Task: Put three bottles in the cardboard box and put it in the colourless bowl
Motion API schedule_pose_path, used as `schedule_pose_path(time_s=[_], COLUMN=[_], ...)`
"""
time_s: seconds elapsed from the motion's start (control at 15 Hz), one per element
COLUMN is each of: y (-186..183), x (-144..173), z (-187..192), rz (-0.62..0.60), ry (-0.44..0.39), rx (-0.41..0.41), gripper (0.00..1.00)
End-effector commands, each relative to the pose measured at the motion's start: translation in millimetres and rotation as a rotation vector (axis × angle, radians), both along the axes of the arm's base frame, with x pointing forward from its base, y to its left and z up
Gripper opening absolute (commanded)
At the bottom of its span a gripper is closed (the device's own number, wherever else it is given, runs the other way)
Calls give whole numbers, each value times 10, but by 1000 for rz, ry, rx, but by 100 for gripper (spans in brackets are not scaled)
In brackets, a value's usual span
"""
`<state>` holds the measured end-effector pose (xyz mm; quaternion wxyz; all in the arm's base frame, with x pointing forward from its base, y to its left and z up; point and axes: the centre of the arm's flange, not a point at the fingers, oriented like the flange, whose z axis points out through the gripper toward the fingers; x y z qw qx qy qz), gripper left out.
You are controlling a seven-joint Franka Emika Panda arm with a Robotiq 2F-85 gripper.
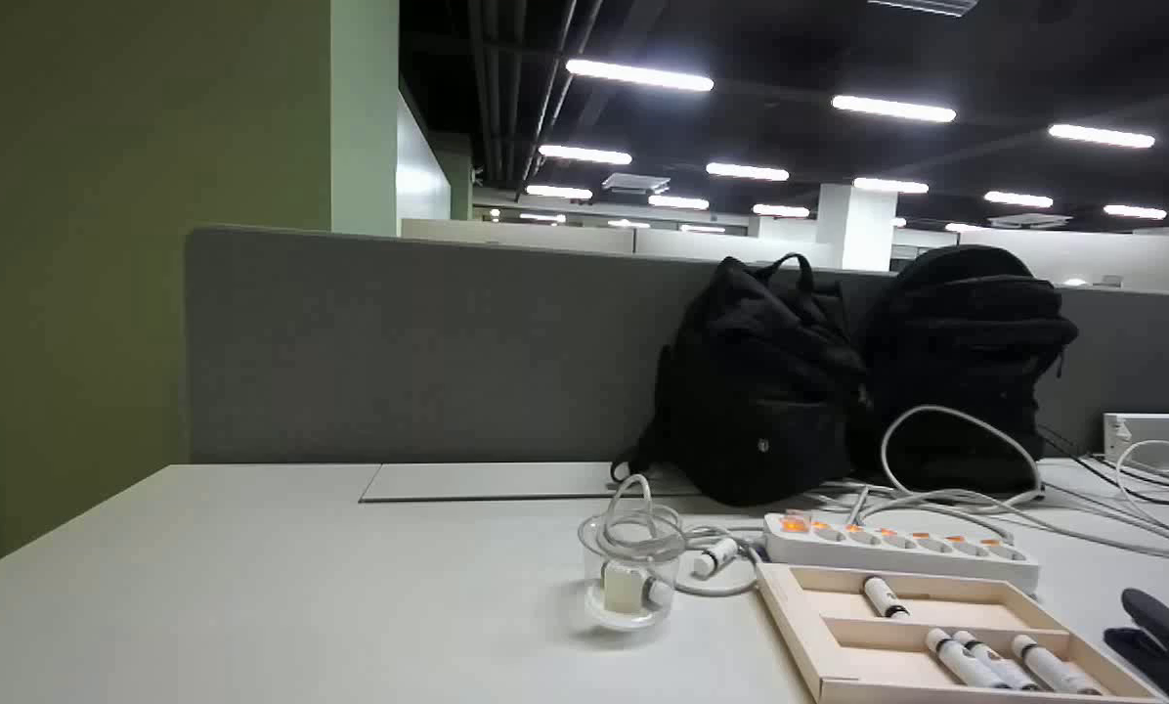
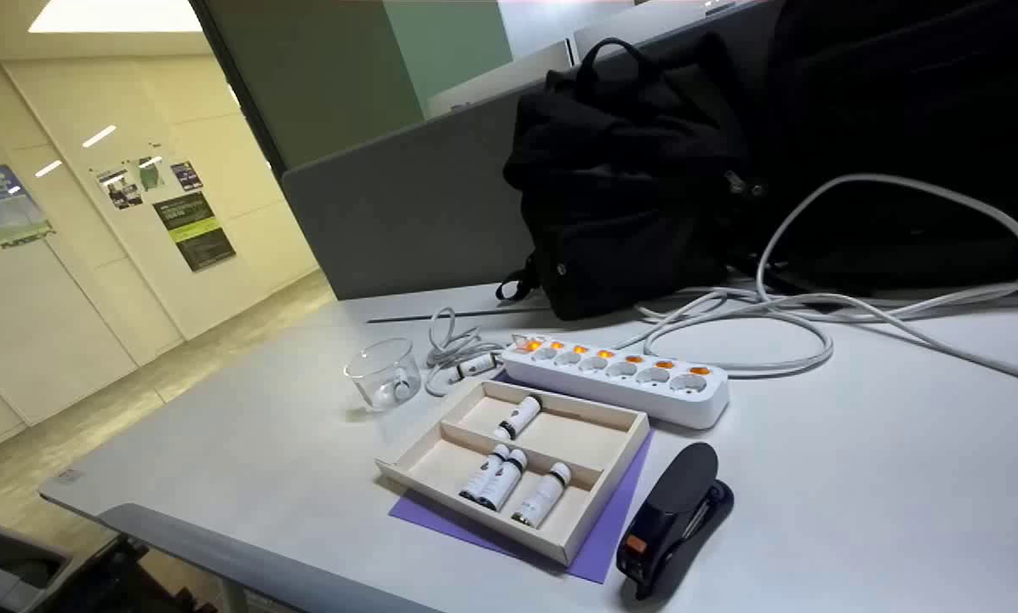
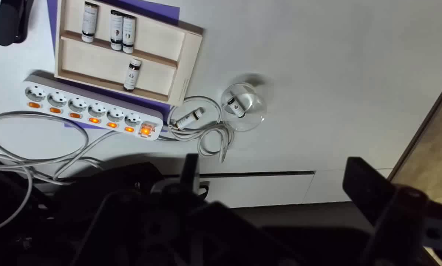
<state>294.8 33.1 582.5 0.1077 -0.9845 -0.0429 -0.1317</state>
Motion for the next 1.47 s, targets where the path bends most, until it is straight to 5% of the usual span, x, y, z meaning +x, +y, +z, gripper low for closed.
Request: schedule_pose_path(time_s=[0.0,0.53,1.07,1.4], y=[-1,-1,256,633], x=[0,-3,1353,2060], z=[2,5,-1027,-1900], rz=[0,0,220,304], ry=[-1,-2,-72,-4], rx=[0,0,-82,-128], gripper=[100,100,100,100])
